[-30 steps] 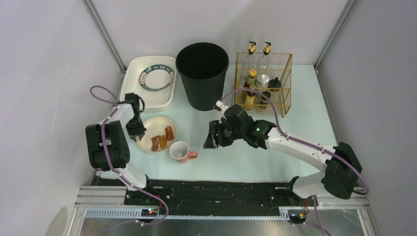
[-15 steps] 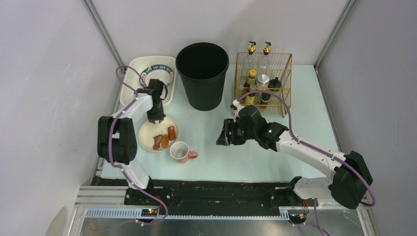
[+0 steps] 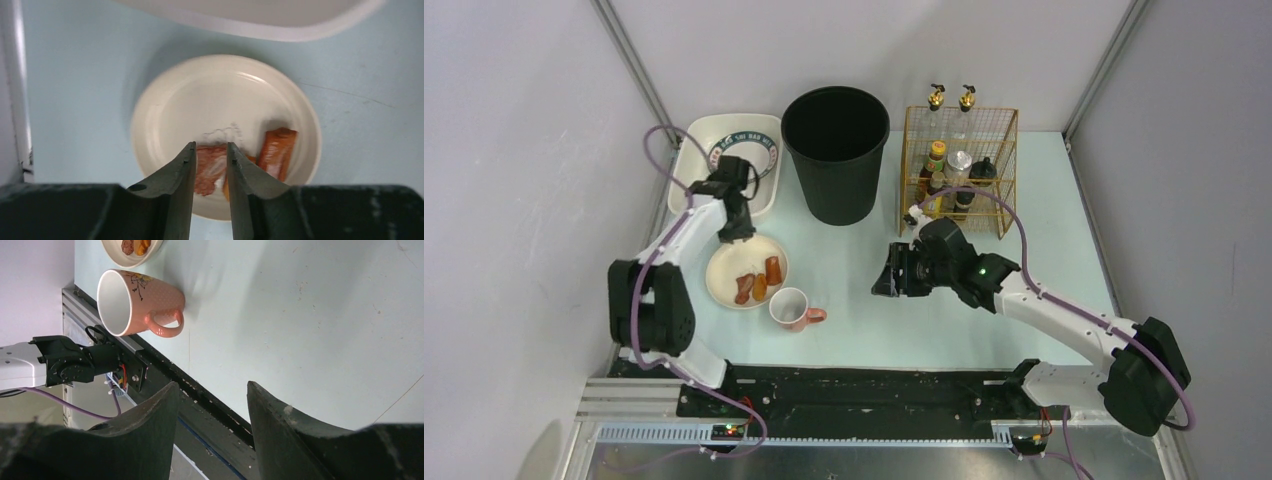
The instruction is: Clear the kitchen counter
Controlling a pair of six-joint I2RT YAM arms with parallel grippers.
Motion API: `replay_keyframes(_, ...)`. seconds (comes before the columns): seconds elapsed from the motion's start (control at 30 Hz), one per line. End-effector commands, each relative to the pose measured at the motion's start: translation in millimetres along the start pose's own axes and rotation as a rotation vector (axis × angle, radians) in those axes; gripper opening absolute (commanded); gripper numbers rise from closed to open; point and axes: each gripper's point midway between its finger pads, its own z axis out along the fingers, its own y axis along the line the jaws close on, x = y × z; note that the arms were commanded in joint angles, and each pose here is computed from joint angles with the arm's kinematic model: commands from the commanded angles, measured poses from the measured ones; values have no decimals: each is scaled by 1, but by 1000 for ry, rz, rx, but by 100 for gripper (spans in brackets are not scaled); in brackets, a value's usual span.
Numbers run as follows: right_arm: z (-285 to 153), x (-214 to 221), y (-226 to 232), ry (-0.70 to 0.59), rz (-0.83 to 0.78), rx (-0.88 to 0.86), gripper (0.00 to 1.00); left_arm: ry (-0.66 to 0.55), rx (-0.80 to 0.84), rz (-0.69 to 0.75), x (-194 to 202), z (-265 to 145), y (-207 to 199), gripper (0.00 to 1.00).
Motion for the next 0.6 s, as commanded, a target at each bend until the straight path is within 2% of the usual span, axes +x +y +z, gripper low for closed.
replay_keyframes(0.0,-2,-6,8,-27,-3,-36,57,-16,-58,-152,4,-8,57,33)
replay_keyframes(0.13,-2,-6,11,-30,-8,-51,55,38,-139,-294,24,3,108,30)
replay_keyframes(0.33,-2,-5,17,-32,-17,-76,46,98,-264,-424,50,14,161,17)
replay_keyframes(0.43,-3,-4,18,-33,-15,-88,46,135,-290,-422,59,22,169,6)
replay_keyframes(0.57,-3,-4,19,-34,-18,-98,49,188,-303,-396,68,34,169,0)
